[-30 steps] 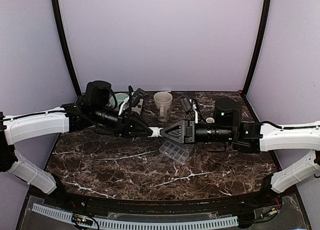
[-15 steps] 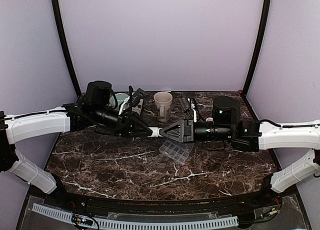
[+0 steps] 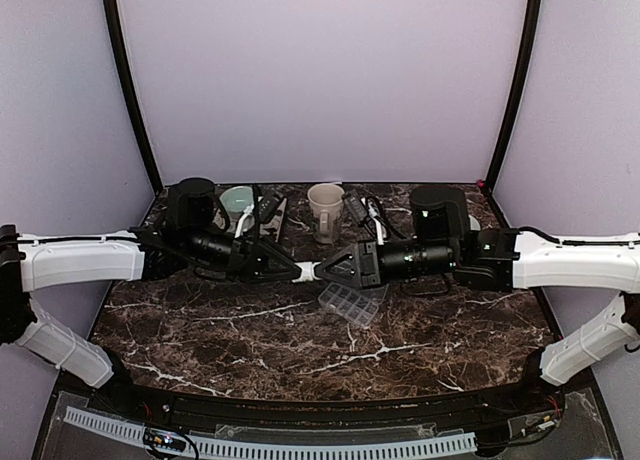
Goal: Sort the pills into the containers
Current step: Pass from the left arm to the right
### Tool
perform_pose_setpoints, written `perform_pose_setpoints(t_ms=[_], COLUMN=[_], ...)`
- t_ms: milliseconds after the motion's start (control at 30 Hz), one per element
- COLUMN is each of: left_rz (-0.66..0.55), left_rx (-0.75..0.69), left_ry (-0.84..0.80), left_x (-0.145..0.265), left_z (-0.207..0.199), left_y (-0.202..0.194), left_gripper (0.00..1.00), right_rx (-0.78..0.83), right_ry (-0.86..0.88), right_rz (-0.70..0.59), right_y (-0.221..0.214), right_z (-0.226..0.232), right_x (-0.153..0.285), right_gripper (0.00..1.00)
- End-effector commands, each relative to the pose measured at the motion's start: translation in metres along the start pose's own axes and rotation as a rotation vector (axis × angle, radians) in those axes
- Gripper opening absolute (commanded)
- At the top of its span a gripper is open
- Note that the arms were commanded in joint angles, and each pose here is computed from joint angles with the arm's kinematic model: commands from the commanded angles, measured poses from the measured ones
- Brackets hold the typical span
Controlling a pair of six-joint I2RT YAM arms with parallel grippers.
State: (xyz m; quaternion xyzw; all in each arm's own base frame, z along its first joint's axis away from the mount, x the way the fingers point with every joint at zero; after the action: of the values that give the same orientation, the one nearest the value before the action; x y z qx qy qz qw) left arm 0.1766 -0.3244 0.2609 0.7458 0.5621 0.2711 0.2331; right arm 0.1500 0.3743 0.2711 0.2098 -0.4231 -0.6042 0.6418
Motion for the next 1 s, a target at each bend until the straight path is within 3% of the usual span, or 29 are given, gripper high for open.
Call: perform_pose_setpoints(t_ms=[0,133,700,967], left_rz=[0.002,0.026,0.076,0.075], left_rx=[-0.055,-0.056,-0.075,-0.075], left_ry=[-0.071,-0.074,-0.078,-0.068], left_x=[-0.001,-0.003,-0.010,-0.013], left_z=[-0.028,-0.030,-0.043,-0.045], left_y=[0.003,-0.001,-0.015,-0.018], left_gripper=[0.22,0.28,0.27,0.43], right_rx=[0.074,0.070,0.020,0.018], right_ry=[0.055,0.061,0.064,0.071], right_rz=[-0.033,-0.021,-0.048,-0.056], right_y=[0.017,0.016,0.032,0.036], right_z=[0.015,0.014,0.001,0.000], right_x=[-0.007,-0.007,-0.001,-0.004], right_gripper=[0.00,0.00,0.00,0.00])
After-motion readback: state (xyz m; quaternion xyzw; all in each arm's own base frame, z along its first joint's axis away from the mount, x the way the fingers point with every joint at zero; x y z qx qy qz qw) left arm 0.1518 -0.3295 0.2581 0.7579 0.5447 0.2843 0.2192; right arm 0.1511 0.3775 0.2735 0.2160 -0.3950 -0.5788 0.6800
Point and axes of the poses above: each gripper's point midway between its finger pads, its own x axis back along the fingers, its own z axis along the line the jaws close on, y = z × x, the point moved 3 cm from there along x, back along the fingers, and after that the axes turned 12 degrees about x, right-handed, at the moved point
